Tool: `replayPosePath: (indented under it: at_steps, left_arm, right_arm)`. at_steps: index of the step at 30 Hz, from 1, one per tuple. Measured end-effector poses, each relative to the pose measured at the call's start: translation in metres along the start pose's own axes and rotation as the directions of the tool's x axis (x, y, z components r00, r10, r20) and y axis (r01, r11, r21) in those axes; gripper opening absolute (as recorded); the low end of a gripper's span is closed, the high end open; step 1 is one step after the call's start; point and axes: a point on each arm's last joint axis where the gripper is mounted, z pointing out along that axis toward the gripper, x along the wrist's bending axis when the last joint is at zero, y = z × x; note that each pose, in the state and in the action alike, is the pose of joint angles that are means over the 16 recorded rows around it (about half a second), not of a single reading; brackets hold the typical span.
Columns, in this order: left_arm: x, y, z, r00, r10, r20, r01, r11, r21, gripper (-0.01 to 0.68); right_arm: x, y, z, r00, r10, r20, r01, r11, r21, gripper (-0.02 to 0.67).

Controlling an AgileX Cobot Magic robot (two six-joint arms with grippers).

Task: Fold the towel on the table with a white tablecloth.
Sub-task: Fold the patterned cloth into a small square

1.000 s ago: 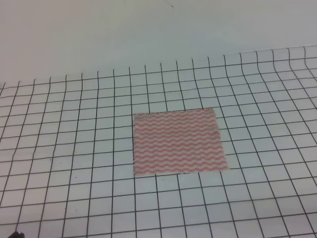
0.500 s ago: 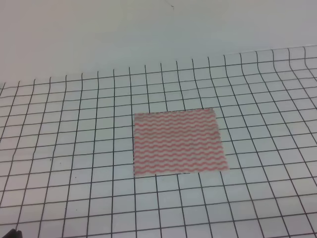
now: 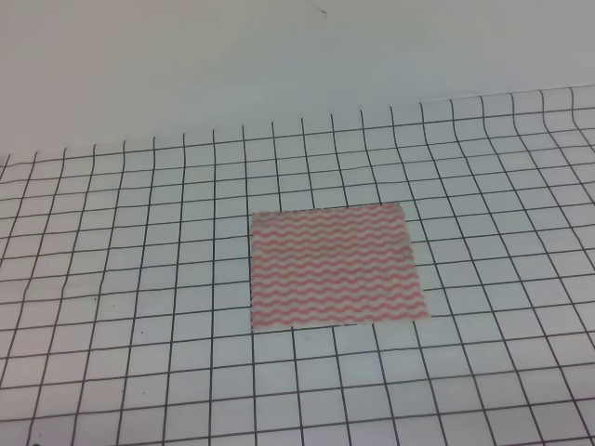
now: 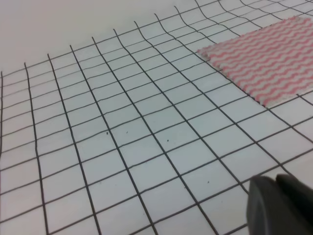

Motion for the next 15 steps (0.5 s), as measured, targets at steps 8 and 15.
replayPosePath:
  at_steps: [8, 15]
  left_arm:
    - [-0.0003, -0.0006, 0.0, 1.0, 0.005, 0.003, -0.005, 1.0, 0.007, 0.0]
    - [-0.0003, -0.0006, 0.0, 1.0, 0.004, 0.003, -0.004, 1.0, 0.007, 0.0]
  right_arm:
    - [0.0, 0.0005, 0.0, 1.0, -0.001, -0.001, 0.001, 1.0, 0.001, -0.002]
    - [-0.0009, 0.0035, -0.0001, 1.0, -0.003, 0.0, 0.003, 1.0, -0.003, -0.001]
